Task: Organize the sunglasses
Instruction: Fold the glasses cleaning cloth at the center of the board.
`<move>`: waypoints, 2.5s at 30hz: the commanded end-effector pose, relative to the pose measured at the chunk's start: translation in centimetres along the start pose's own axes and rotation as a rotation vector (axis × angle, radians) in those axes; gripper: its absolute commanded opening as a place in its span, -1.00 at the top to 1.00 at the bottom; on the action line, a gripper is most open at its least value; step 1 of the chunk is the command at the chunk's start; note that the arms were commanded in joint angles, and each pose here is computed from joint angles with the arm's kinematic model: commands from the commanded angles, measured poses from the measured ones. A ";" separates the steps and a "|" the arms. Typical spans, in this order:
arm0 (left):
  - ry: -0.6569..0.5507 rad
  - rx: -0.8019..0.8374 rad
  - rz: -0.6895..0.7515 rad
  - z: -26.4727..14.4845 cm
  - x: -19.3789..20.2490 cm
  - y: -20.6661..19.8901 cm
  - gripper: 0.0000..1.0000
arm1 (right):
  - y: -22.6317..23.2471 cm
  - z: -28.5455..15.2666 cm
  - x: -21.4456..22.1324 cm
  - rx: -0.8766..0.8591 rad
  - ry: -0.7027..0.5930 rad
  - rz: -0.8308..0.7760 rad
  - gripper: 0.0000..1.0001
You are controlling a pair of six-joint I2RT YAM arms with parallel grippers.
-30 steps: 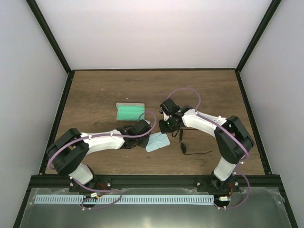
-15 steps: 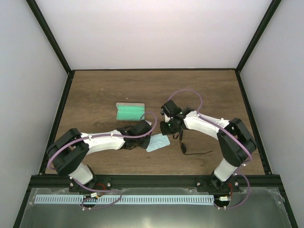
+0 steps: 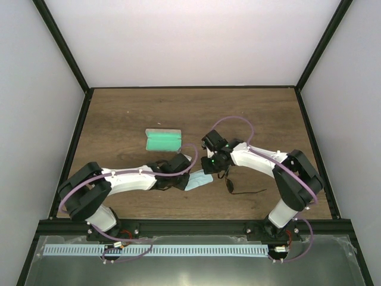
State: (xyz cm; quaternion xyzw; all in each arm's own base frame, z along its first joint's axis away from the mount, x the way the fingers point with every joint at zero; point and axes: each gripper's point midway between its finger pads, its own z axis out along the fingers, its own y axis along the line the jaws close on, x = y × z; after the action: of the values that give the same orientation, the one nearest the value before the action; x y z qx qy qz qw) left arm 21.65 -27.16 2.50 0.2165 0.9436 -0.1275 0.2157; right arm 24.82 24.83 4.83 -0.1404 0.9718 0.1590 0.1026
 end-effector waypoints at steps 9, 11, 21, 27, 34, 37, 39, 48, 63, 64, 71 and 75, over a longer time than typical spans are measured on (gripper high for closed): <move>-0.012 0.038 0.020 -0.8 0.6 -1.0 0.91 | 0.1 -0.5 0.1 0.002 -0.016 -0.004 0.99; -0.012 0.040 0.021 -0.8 0.7 -1.1 0.91 | 0.0 -0.5 0.3 0.003 -0.013 -0.004 0.99; -0.029 0.071 0.054 -1.7 0.9 -2.1 0.90 | -0.2 -1.1 0.2 0.014 -0.027 0.005 0.99; -0.026 0.082 0.080 -2.0 1.6 -2.7 0.90 | 0.0 -1.0 0.0 0.009 -0.029 0.004 0.99; -0.013 0.079 0.085 -1.9 2.4 -2.5 0.90 | -0.2 -0.9 0.2 0.016 -0.024 0.006 0.99; -0.015 0.063 0.074 -1.8 2.5 -2.2 0.86 | -0.1 -1.0 0.1 0.015 -0.025 0.005 0.99; -0.024 0.036 0.064 -1.8 2.3 -1.7 0.85 | -0.1 -1.0 0.1 0.014 -0.026 0.007 0.99; -0.039 -0.022 0.071 -1.5 0.9 -1.5 0.85 | 0.4 -1.3 -0.6 0.004 -0.038 0.007 0.99; -0.112 0.046 0.044 -4.0 0.6 -1.7 0.22 | 0.7 -1.9 -1.0 -0.007 -0.056 -0.008 0.69; -0.124 0.045 0.037 -4.3 0.4 -1.6 0.17 | 0.8 -2.0 -1.1 -0.012 -0.058 -0.008 0.69; -0.143 0.055 0.023 -4.8 0.3 -1.5 -0.03 | 2.9 -1.1 -1.3 -0.075 -0.045 -0.021 0.69; -0.133 0.053 0.023 -4.4 0.6 -1.4 -0.05 | 4.4 -0.7 -1.5 -0.086 -0.036 -0.045 0.70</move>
State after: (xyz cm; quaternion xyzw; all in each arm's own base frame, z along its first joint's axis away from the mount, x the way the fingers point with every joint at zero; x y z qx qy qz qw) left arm 19.06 -26.79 6.77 0.2257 0.9203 -0.1629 0.2747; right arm 24.23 26.22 5.66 -0.1502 0.9673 0.1758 0.1044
